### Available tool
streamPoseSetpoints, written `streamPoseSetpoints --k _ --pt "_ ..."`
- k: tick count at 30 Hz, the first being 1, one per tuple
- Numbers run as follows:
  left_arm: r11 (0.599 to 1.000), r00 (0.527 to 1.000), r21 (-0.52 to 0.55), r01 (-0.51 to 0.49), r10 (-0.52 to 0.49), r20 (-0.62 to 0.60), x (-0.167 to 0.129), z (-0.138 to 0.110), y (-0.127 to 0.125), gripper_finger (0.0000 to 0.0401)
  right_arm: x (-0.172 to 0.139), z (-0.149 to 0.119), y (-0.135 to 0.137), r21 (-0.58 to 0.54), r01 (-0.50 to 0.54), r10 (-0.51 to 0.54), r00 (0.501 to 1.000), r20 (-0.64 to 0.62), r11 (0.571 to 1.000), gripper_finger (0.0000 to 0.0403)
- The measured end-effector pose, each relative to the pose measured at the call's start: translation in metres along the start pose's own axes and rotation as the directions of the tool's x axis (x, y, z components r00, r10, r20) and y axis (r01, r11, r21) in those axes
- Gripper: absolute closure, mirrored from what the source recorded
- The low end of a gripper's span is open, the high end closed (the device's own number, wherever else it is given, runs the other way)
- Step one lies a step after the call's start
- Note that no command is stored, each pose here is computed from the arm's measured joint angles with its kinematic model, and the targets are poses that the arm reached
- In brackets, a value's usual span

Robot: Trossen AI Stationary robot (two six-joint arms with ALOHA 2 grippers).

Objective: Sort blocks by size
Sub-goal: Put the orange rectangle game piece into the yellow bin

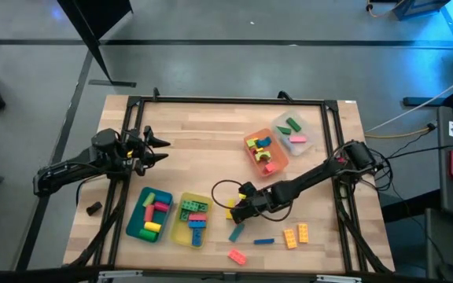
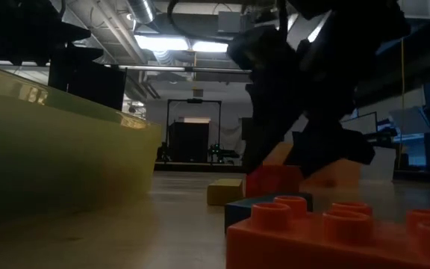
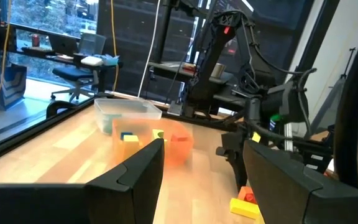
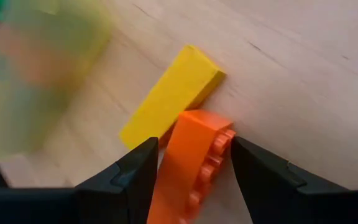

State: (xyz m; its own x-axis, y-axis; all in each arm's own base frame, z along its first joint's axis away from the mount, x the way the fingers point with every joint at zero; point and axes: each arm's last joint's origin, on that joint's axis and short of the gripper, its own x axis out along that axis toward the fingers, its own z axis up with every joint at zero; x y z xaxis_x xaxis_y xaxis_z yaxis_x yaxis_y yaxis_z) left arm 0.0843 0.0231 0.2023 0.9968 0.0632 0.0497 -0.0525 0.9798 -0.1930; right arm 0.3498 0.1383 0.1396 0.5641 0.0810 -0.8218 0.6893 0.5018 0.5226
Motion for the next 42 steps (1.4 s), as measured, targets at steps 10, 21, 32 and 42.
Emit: streamPoseSetpoints --k 10,21,32,42 --pt "1.0 1.0 0.0 0.0 0.0 0.0 0.0 0.0 0.0 0.0196 0.004 -0.001 0.0 -0.006 0.04 -0.04 0.999 -0.014 0.999 0.0212" --pt "1.0 1.0 0.0 0.0 0.0 -0.001 0.0 0.0 0.0 0.0196 -0.004 0.002 0.003 -0.042 0.02 -0.021 1.0 -0.021 0.999 0.0306" --pt "1.0 1.0 0.0 0.0 0.0 -0.001 0.0 0.0 0.0 0.0196 -0.031 0.025 0.019 -0.069 -0.132 0.135 0.99 0.044 0.989 0.0291" --pt "1.0 1.0 0.0 -0.001 0.001 0.0 0.0 0.0 0.0 0.0196 -0.039 0.044 0.051 -0.306 -0.39 0.465 0.854 0.232 0.868 0.0304"
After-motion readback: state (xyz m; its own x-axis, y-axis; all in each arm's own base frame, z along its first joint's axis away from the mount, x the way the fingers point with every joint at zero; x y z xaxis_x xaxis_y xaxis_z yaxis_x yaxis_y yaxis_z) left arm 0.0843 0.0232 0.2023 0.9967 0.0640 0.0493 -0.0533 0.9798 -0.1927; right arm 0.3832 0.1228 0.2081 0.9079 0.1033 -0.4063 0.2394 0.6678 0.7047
